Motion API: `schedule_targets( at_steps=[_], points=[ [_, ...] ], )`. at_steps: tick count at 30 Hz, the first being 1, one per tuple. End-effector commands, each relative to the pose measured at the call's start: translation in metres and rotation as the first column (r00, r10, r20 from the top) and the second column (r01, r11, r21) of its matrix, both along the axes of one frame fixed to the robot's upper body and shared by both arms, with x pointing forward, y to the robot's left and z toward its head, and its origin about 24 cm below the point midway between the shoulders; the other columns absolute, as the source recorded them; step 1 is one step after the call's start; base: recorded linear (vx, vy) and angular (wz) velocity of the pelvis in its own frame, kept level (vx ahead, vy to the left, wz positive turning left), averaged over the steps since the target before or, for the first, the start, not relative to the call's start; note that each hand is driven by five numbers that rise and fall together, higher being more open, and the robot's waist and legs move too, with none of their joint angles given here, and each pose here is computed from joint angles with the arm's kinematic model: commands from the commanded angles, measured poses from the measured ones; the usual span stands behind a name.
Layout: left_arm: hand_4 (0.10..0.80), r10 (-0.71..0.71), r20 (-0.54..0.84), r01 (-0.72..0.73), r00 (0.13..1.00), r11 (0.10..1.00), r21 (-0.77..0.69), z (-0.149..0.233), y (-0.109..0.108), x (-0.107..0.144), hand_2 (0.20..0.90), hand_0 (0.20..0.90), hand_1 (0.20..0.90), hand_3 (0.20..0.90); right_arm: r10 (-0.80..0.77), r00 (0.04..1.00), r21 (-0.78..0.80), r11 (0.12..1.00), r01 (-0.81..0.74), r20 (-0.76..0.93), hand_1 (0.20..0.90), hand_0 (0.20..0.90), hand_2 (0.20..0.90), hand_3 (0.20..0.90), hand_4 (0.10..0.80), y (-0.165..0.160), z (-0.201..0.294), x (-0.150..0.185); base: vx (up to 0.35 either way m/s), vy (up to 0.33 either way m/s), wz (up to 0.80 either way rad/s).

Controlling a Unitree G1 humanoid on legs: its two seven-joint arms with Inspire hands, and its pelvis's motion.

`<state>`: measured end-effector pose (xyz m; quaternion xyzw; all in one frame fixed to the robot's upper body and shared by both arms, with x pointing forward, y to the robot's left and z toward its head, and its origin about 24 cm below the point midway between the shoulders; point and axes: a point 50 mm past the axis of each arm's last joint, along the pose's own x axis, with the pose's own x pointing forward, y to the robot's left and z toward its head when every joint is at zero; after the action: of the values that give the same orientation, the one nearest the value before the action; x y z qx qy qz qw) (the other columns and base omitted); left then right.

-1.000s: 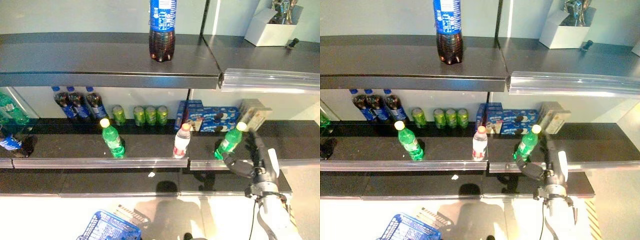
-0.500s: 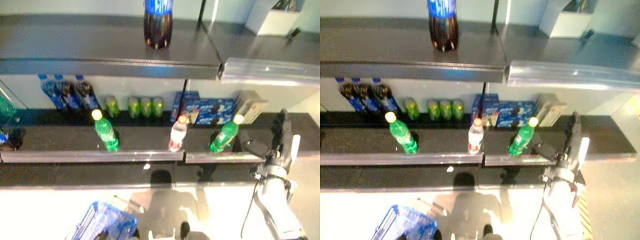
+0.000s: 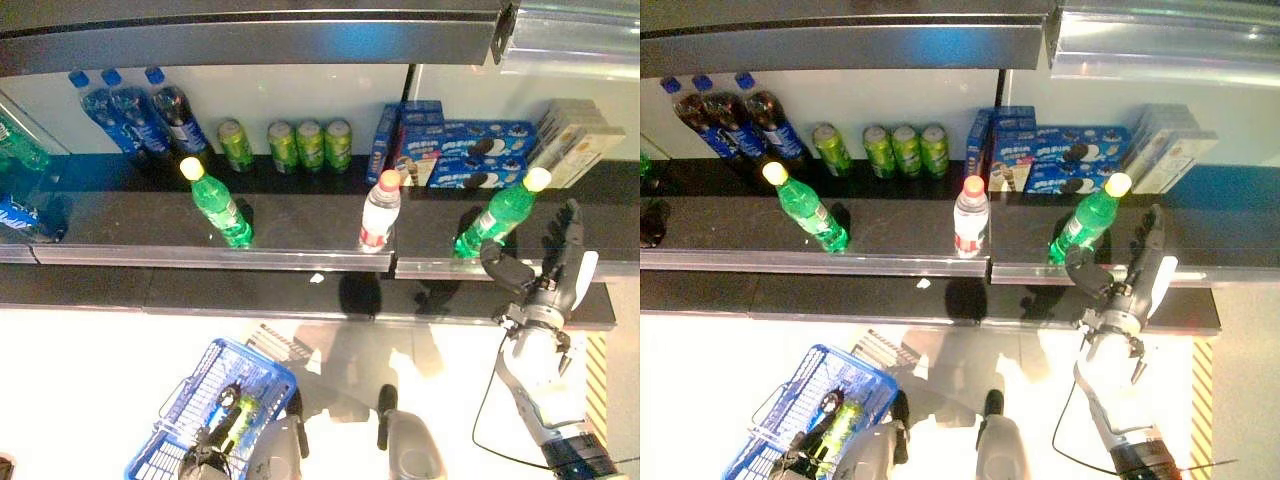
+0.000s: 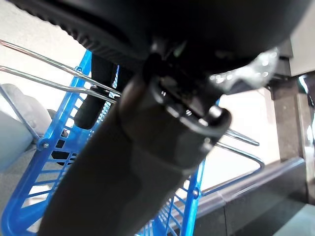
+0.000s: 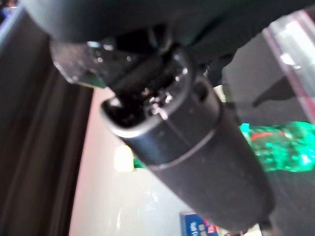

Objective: Pick up the drink and place into the basket.

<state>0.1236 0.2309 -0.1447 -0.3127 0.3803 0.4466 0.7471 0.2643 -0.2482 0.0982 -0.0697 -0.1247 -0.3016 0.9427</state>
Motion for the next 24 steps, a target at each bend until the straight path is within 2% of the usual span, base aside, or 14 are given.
schedule_targets(
  at_steps=[1, 11, 24],
  points=[
    [0.1, -0.007, 0.124, -0.002, 0.992, 0.998, 0.07, 0.012, 0.007, 0.01, 0.3, 0.3, 0.3, 0.2, 0.02, 0.956, -0.017, 1.0, -0.016, 0.293, 0.9, 0.9, 0.9, 0.9, 0.8, 0.008, 0.062, 0.014, -0.04, 0.031, -0.04],
    [0.1, -0.025, 0.167, 0.018, 0.986, 0.999, 0.043, 0.015, 0.0, 0.021, 0.3, 0.3, 0.3, 0.2, -0.01, 0.951, 0.034, 0.999, 0.0, 0.31, 0.9, 0.9, 0.9, 0.9, 0.8, 0.006, 0.07, 0.028, -0.007, 0.007, -0.01],
    [0.1, -0.079, 0.22, 0.076, 0.972, 0.997, 0.023, 0.02, -0.007, 0.036, 0.3, 0.3, 0.3, 0.2, -0.041, 0.908, 0.047, 0.999, 0.024, 0.418, 0.9, 0.9, 0.9, 0.9, 0.8, -0.006, 0.121, 0.05, 0.005, -0.007, 0.02]
  ],
)
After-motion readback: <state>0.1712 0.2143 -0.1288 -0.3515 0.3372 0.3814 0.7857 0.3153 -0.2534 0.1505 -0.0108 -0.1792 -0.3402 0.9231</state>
